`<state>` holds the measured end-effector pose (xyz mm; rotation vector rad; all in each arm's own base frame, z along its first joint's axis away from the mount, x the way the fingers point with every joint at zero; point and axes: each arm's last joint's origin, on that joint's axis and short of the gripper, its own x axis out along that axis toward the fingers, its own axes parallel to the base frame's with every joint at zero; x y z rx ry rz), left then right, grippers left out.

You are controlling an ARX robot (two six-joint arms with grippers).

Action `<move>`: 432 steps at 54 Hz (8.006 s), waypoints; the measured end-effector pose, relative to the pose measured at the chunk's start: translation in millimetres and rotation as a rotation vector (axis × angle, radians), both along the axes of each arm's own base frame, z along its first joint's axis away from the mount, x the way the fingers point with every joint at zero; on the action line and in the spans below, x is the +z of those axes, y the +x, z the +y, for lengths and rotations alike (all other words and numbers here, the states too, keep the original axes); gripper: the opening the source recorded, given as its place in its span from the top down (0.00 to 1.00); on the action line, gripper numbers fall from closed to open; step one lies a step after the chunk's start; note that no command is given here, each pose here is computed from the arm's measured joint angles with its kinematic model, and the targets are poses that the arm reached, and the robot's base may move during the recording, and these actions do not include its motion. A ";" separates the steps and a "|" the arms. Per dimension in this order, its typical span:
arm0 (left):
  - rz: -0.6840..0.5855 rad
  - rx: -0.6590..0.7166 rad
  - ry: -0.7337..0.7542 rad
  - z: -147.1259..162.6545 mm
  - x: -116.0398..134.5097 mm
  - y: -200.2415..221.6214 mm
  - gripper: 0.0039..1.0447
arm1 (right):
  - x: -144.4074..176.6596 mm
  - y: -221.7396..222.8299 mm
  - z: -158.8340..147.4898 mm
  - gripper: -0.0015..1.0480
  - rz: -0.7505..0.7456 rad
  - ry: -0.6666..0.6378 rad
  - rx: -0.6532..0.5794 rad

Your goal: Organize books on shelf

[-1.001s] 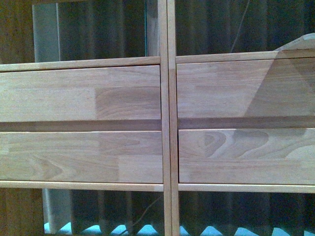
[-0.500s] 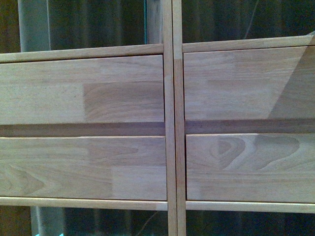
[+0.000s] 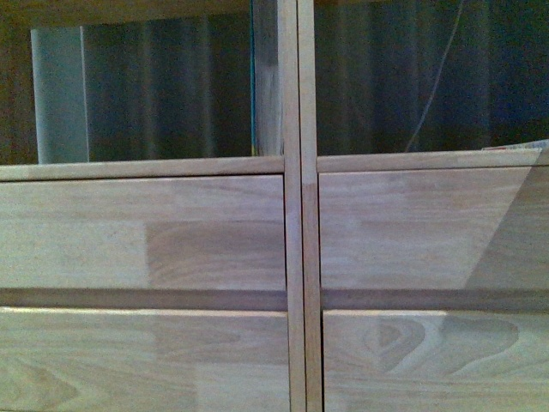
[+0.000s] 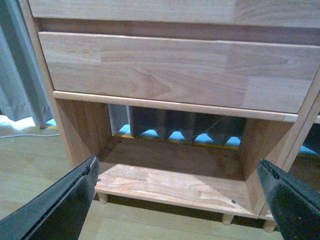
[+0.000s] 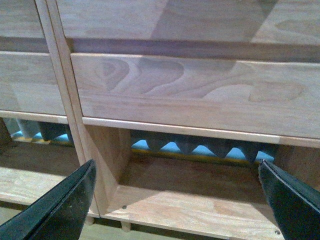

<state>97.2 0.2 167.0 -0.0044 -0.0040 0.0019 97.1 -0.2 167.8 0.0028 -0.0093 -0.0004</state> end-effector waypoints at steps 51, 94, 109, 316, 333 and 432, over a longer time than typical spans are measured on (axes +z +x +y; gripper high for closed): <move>0.000 0.000 0.000 0.0 0.0 0.0 0.07 | 10.1 11.3 0.9 0.07 -0.046 0.014 -0.609; 0.000 0.000 0.000 0.0 0.0 0.0 0.07 | 53.4 138.0 -68.2 0.07 0.056 1.010 -0.796; 0.000 0.000 0.000 0.0 0.0 0.0 0.07 | 68.2 192.2 -71.4 0.07 0.067 1.175 -0.718; 0.054 -0.620 -0.238 -6.0 15.6 11.9 0.07 | 252.0 85.3 15.5 0.93 -0.286 0.808 0.133; 0.066 -0.842 -0.341 -23.8 71.7 41.8 0.07 | 260.7 94.3 15.0 0.93 -0.300 0.801 0.135; -0.096 -0.993 -0.967 -101.3 209.2 131.6 0.07 | 271.6 81.8 77.2 0.93 -0.237 0.923 0.428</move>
